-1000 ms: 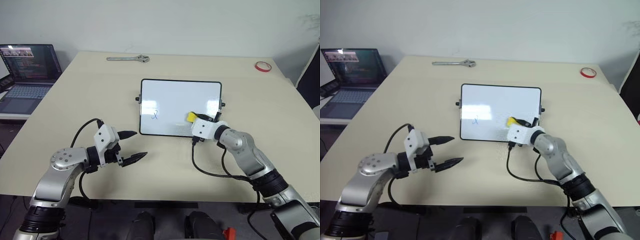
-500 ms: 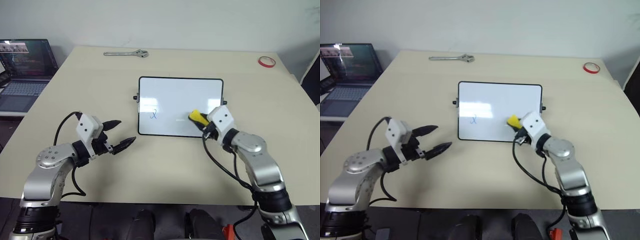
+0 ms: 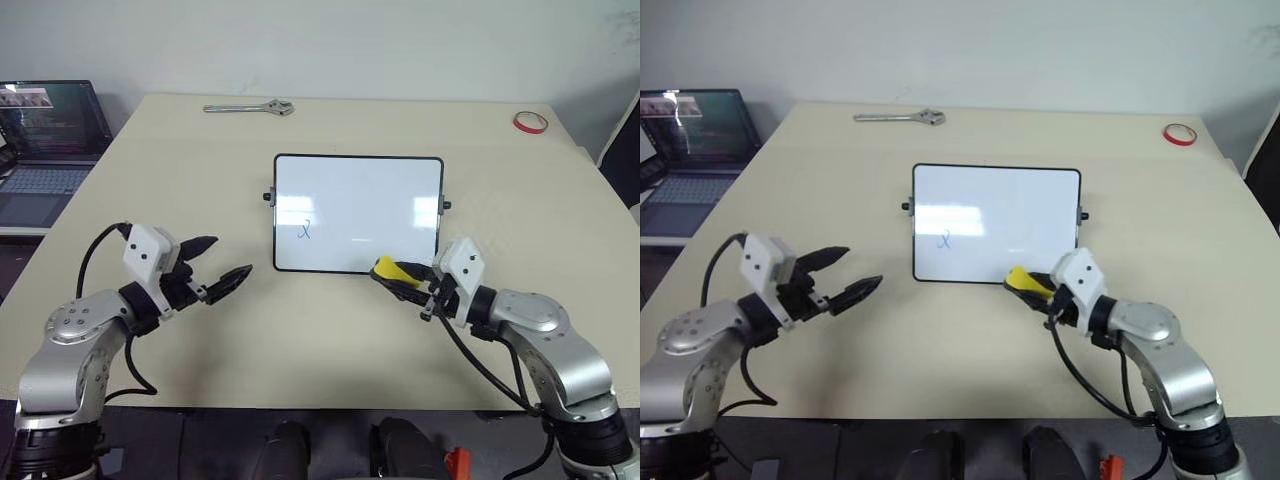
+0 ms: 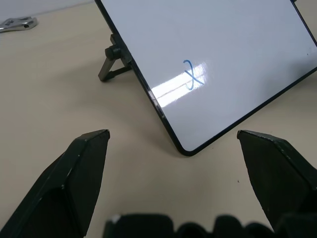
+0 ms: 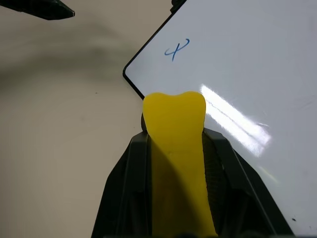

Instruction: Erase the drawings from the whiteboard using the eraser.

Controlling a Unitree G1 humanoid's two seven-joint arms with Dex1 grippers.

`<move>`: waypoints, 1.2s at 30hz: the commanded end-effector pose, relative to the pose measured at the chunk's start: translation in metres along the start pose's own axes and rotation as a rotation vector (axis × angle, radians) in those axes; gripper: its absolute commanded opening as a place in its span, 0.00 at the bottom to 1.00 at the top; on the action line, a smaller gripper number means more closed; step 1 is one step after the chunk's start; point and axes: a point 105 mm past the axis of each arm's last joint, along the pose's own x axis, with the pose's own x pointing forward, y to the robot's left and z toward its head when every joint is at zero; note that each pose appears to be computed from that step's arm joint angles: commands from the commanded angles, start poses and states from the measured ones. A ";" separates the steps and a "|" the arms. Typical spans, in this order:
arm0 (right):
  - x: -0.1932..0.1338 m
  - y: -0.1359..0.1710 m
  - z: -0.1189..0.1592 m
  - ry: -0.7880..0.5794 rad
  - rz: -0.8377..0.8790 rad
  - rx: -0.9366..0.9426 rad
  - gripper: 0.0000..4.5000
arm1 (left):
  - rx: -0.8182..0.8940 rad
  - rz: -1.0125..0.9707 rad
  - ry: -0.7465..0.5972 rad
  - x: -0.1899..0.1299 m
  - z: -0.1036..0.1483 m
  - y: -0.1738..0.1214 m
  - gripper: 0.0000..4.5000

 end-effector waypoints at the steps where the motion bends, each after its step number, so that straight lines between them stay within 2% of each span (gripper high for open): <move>1: 0.015 -0.005 0.013 -0.036 -0.031 -0.114 0.23 | 0.038 0.028 -0.012 -0.006 0.009 0.004 1.00; 4: 0.045 -0.006 0.024 -0.049 -0.047 -0.247 0.23 | 0.040 0.023 0.001 -0.005 0.006 0.002 1.00; 8: 0.087 -0.012 0.048 -0.079 -0.084 -0.320 0.23 | 0.059 0.024 0.013 -0.003 0.005 0.002 1.00; 14: 0.124 -0.022 0.052 0.006 -0.077 -0.463 0.23 | 0.059 -0.018 0.014 -0.001 0.005 -0.003 1.00; 18: 0.150 -0.041 0.052 0.063 -0.131 -0.578 0.23 | 0.070 -0.058 0.026 0.000 0.005 -0.007 1.00; 21: 0.159 -0.036 0.039 0.104 -0.069 -0.644 0.23 | 0.082 -0.081 0.036 -0.002 0.002 -0.010 1.00; 25: 0.156 -0.012 0.001 0.220 0.131 -0.754 0.23 | 0.082 -0.072 0.044 -0.005 -0.006 -0.005 1.00; 29: 0.150 -0.006 -0.011 0.263 0.195 -0.803 0.23 | 0.084 -0.057 0.052 -0.009 -0.015 0.002 1.00; 31: 0.153 -0.014 0.000 0.231 0.116 -0.804 0.23 | 0.085 -0.057 0.053 -0.009 -0.018 0.004 1.00; 34: 0.157 -0.044 0.032 0.141 -0.114 -0.795 0.23 | 0.087 -0.062 0.053 -0.009 -0.022 0.005 1.00; 36: 0.157 -0.052 0.041 0.116 -0.174 -0.786 0.23 | 0.086 -0.066 0.052 -0.009 -0.024 0.005 1.00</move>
